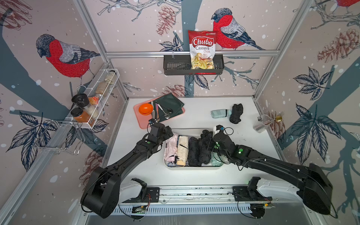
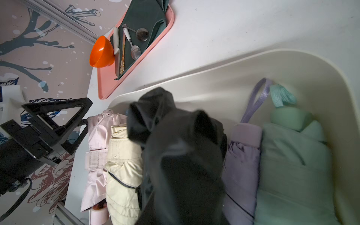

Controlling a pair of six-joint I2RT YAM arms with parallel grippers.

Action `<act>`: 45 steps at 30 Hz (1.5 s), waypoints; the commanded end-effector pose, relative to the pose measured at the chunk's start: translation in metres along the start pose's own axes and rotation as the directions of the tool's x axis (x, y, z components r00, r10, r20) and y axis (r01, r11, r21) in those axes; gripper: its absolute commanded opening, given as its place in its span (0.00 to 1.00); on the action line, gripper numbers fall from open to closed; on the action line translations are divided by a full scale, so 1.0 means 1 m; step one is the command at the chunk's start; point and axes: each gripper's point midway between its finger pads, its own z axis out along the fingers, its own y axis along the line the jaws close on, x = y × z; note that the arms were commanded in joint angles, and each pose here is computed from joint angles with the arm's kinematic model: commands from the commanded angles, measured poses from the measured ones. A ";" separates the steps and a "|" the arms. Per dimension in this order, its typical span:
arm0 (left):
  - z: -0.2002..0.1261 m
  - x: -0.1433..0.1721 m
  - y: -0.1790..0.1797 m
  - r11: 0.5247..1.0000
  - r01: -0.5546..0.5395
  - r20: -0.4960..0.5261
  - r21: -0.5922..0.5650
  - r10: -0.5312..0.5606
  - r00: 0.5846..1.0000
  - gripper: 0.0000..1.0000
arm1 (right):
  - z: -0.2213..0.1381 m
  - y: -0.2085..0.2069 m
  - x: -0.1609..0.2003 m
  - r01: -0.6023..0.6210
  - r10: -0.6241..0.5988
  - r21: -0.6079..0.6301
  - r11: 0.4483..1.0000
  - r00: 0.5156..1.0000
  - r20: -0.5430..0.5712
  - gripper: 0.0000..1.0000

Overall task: Put the umbrella into the storage box
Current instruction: Place the umbrella in the storage box.

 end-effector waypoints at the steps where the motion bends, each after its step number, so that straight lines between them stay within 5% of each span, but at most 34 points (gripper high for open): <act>1: 0.000 -0.007 -0.004 1.000 0.013 0.027 0.016 -0.014 1.000 0.99 | 0.004 0.009 -0.008 -0.024 0.025 -0.027 0.999 0.999 0.044 0.28; 27: 0.007 -0.002 -0.010 0.999 0.005 -0.009 0.039 -0.005 1.000 0.99 | 0.046 -0.004 0.032 0.032 -0.027 0.040 0.999 0.993 -0.118 0.32; 30: 0.007 -0.002 -0.010 0.999 0.006 -0.007 0.040 -0.006 1.000 0.98 | 0.048 -0.015 0.038 0.049 -0.036 0.090 0.995 0.989 -0.143 0.37; 38: 0.006 -0.003 -0.012 0.999 0.010 -0.004 0.047 -0.010 1.000 0.98 | 0.031 -0.013 0.017 0.095 -0.083 0.132 0.987 0.992 -0.094 0.73; 45: 0.005 -0.005 -0.011 0.999 0.010 0.002 0.043 -0.010 1.000 0.98 | 0.020 -0.014 0.005 0.096 -0.087 0.162 0.982 0.994 -0.062 0.79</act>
